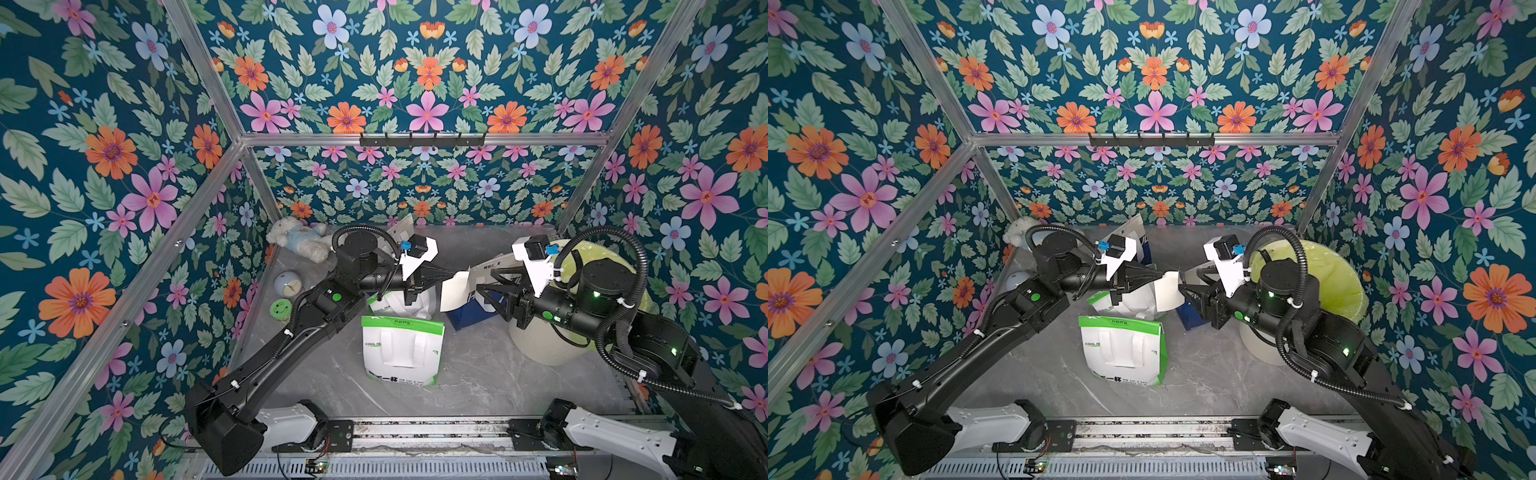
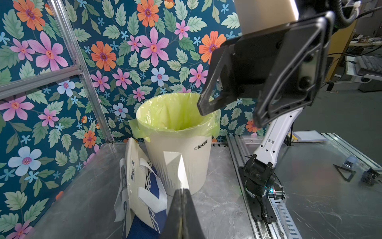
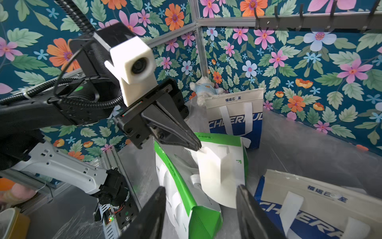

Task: Shred takeout receipts and throw away
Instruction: Shred the takeout receipt.

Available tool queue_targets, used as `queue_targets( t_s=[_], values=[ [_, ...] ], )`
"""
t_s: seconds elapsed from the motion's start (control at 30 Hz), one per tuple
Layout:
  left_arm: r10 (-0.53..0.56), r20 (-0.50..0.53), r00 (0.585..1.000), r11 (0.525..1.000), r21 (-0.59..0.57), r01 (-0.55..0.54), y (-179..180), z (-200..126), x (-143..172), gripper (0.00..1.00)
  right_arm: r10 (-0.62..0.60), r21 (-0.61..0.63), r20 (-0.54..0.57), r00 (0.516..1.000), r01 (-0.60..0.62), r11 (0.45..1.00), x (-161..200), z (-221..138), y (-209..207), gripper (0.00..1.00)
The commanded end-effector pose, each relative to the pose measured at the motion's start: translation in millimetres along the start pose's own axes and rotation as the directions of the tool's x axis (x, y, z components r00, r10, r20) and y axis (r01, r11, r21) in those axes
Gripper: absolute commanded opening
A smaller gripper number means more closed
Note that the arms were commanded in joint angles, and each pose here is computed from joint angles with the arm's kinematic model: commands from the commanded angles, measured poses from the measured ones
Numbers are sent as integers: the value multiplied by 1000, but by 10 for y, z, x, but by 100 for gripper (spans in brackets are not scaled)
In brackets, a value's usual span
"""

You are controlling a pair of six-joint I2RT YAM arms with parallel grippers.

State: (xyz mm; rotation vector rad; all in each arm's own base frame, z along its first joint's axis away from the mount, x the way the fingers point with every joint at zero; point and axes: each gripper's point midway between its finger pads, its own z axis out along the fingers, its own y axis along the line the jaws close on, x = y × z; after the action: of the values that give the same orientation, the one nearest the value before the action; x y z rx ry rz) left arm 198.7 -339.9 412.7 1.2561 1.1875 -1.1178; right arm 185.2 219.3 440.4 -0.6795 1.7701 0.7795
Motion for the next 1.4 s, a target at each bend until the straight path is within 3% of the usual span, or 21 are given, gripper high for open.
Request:
queue_targets(
  t_s=[0.0, 0.17, 0.33, 0.53, 0.7, 0.8, 0.97, 1.17, 1.37],
  values=[
    [9, 16, 1000, 999, 40, -10, -57, 3, -56, 0, -63, -142, -67, 996, 53, 988, 128, 65, 206, 62],
    [-6, 32, 999, 998, 67, 3, -104, 3, -101, 0, -79, -280, -105, 991, 47, 959, 188, 215, 301, 69],
    [-2, 37, 999, 997, 83, -1, -180, -34, -119, 0, -83, -337, -84, 993, 50, 940, 132, 278, 245, 73],
    [0, 39, 999, 994, 106, -4, -263, -79, -125, 0, 32, -426, -65, 997, -57, 903, -13, 235, 43, 80],
    [-3, 47, 999, 991, 130, -3, -314, -91, -134, 0, 106, -557, -65, 992, -124, 821, -82, 201, 37, 84],
    [-7, 52, 999, 991, 135, 0, -313, -85, -145, 0, 131, -629, -110, 985, -170, 759, -68, 220, 97, 83],
    [-9, 54, 999, 991, 131, 1, -296, -75, -144, 0, 158, -666, -157, 975, -223, 711, -14, 256, 106, 78],
    [-5, 56, 998, 993, 120, -1, -269, -63, -142, 0, 159, -670, -157, 975, -223, 708, 43, 227, 127, 72],
    [-9, 63, 998, 994, 109, 2, -238, -52, -159, 0, 177, -615, -178, 968, -250, 748, 142, 281, 54, 64]
  ],
)
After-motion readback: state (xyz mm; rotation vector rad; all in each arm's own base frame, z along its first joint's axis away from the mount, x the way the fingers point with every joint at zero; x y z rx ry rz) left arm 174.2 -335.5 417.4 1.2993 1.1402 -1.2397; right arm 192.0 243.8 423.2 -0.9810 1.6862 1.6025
